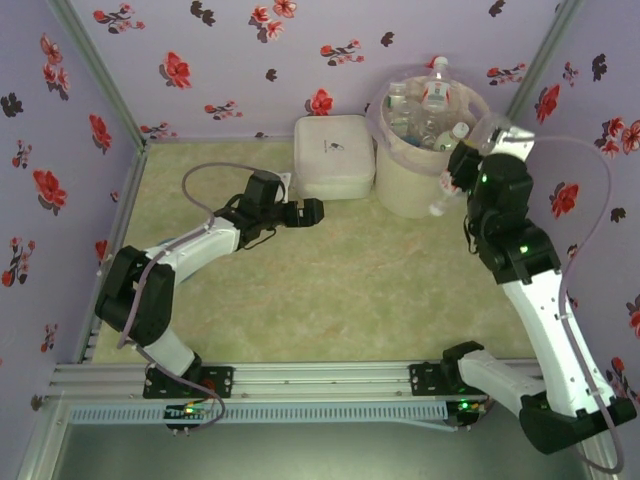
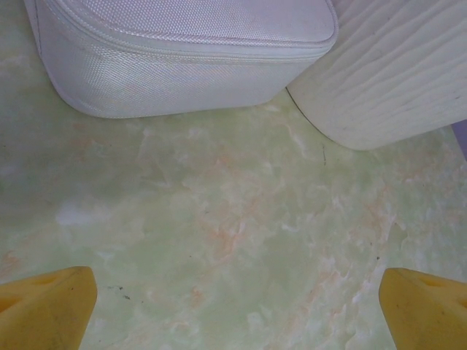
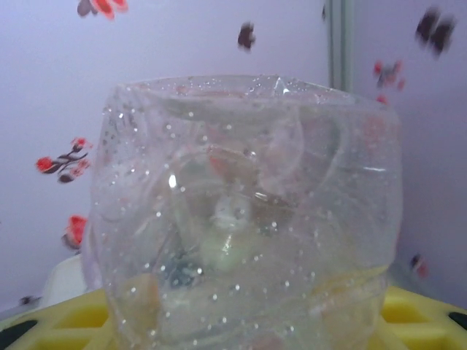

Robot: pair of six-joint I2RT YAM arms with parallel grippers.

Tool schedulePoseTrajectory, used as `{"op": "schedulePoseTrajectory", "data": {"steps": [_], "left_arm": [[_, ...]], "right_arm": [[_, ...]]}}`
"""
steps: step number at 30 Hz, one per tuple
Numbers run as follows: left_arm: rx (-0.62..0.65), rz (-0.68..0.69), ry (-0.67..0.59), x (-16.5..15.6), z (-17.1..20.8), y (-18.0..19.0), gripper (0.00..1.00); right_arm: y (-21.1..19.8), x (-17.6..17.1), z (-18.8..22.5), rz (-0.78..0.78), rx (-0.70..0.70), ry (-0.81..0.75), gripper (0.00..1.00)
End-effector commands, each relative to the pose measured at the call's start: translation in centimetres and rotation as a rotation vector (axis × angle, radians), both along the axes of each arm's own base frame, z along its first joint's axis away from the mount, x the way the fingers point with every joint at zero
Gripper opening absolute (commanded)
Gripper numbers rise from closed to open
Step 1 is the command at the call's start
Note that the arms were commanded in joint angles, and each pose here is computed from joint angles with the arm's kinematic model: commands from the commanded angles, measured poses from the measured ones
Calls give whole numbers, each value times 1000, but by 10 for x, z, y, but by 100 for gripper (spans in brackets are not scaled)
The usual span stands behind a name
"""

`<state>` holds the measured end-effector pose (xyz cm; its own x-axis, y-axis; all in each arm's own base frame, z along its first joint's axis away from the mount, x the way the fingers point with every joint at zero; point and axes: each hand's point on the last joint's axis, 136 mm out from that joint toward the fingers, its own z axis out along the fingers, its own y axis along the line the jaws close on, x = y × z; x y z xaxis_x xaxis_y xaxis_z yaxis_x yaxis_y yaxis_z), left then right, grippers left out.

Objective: Put the plastic bottles in the bin

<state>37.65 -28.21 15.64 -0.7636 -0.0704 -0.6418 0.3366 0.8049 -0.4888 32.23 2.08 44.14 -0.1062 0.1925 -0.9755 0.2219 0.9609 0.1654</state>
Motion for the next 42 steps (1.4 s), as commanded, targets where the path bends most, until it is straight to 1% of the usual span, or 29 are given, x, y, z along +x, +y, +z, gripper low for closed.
{"op": "schedulePoseTrajectory", "data": {"steps": [1, 3, 6, 10, 15, 18, 21, 26, 32, 37, 42], "left_arm": [[-44, 4, -26, 3, 23, -1, 100], [-45, 7, -32, 0, 26, 2, 100], [-36, 16, -38, -5, 27, 8, 100], [-29, 29, -45, -9, 27, 13, 100], [-28, 28, -52, -11, 29, 15, 100], [-22, 32, -60, -12, 31, 17, 100], [-18, 34, -57, -13, 29, 19, 100], [-14, 37, -61, -15, 29, 21, 100], [-7, 40, -60, -15, 27, 22, 100], [-6, 40, -62, -14, 27, 23, 100], [-9, 39, -62, -13, 28, 22, 100]], "right_arm": [[-10, 23, 40, -94, -285, -15, 48], [-10, 40, 66, -136, -374, -41, 48], [-11, 63, 95, -176, -441, -70, 48], [-20, 99, 113, -178, -428, -86, 48], [-33, 147, 109, -161, -396, -65, 47], [-33, 172, 96, -124, -377, -32, 45], [-34, 188, 76, -114, -377, 26, 45], [-31, 199, 50, -100, -360, 46, 45], [-28, 213, 2, -64, -345, 105, 44], [-35, 220, -40, -41, -251, 230, 45], [-37, 224, -79, -30, -174, 385, 53]]}}
